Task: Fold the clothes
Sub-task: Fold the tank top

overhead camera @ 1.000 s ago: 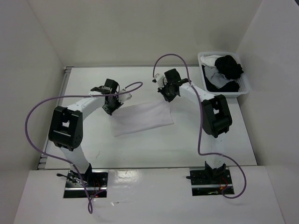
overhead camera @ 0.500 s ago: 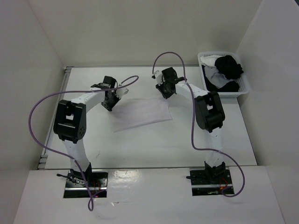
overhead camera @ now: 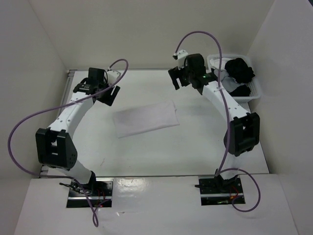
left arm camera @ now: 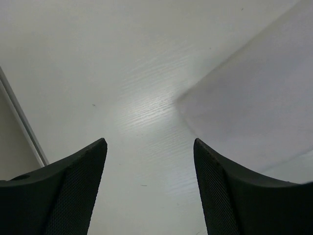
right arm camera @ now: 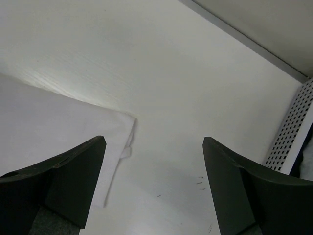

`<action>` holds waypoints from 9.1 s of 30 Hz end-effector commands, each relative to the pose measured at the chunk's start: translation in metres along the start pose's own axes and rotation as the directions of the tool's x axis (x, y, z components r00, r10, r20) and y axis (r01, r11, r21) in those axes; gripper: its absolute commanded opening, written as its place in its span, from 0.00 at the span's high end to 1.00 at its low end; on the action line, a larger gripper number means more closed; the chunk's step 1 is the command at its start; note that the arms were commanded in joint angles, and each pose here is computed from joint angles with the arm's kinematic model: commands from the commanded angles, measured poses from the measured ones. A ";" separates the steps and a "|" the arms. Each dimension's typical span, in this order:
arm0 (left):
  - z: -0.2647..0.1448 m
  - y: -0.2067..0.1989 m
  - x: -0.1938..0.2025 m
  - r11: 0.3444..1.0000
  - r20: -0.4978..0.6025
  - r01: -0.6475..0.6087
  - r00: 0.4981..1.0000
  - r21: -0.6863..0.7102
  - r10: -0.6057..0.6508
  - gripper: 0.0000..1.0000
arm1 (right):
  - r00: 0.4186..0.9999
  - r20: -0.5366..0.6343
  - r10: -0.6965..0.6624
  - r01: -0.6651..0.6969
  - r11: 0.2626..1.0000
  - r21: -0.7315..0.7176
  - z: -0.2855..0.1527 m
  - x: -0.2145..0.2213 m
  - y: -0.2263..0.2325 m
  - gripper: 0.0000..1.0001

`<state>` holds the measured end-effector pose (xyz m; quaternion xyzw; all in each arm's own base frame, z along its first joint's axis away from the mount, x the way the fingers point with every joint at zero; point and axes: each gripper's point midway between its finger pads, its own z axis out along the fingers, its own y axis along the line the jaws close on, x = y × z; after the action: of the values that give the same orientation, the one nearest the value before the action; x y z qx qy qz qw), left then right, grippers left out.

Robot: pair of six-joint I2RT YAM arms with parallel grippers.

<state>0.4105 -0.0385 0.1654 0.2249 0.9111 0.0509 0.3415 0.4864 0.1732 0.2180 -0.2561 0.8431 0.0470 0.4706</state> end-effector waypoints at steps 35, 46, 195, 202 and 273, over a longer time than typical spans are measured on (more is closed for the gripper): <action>0.051 -0.078 0.059 0.958 -0.192 0.169 0.973 0.233 -0.125 0.30 | 0.928 -0.363 0.085 -0.210 0.924 -0.320 0.022 0.132 0.063 0.22; 0.048 -0.098 0.050 0.893 -0.160 0.170 0.981 0.417 -0.112 0.92 | 0.905 -0.422 0.061 -0.242 0.889 -0.389 0.039 0.156 0.074 0.22; 0.135 -0.167 0.031 0.328 -0.322 0.362 0.931 0.873 -0.170 1.00 | 0.859 -0.508 0.062 -0.176 0.968 -0.179 0.051 0.129 0.011 1.00; 0.123 -0.166 0.027 0.331 -0.313 0.353 0.934 0.875 -0.171 1.00 | 0.888 -0.459 0.018 -0.098 0.984 -0.150 0.031 0.089 0.028 1.00; 0.089 -0.178 0.028 0.311 -0.313 0.357 0.932 0.881 -0.184 1.00 | 0.827 -0.477 -0.297 0.127 0.925 -0.357 0.018 0.074 0.252 0.99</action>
<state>0.3800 -0.1873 0.0217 0.2014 0.8342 -0.5094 0.0636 0.3498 0.3604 0.1093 -0.4248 0.8855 0.0550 0.1800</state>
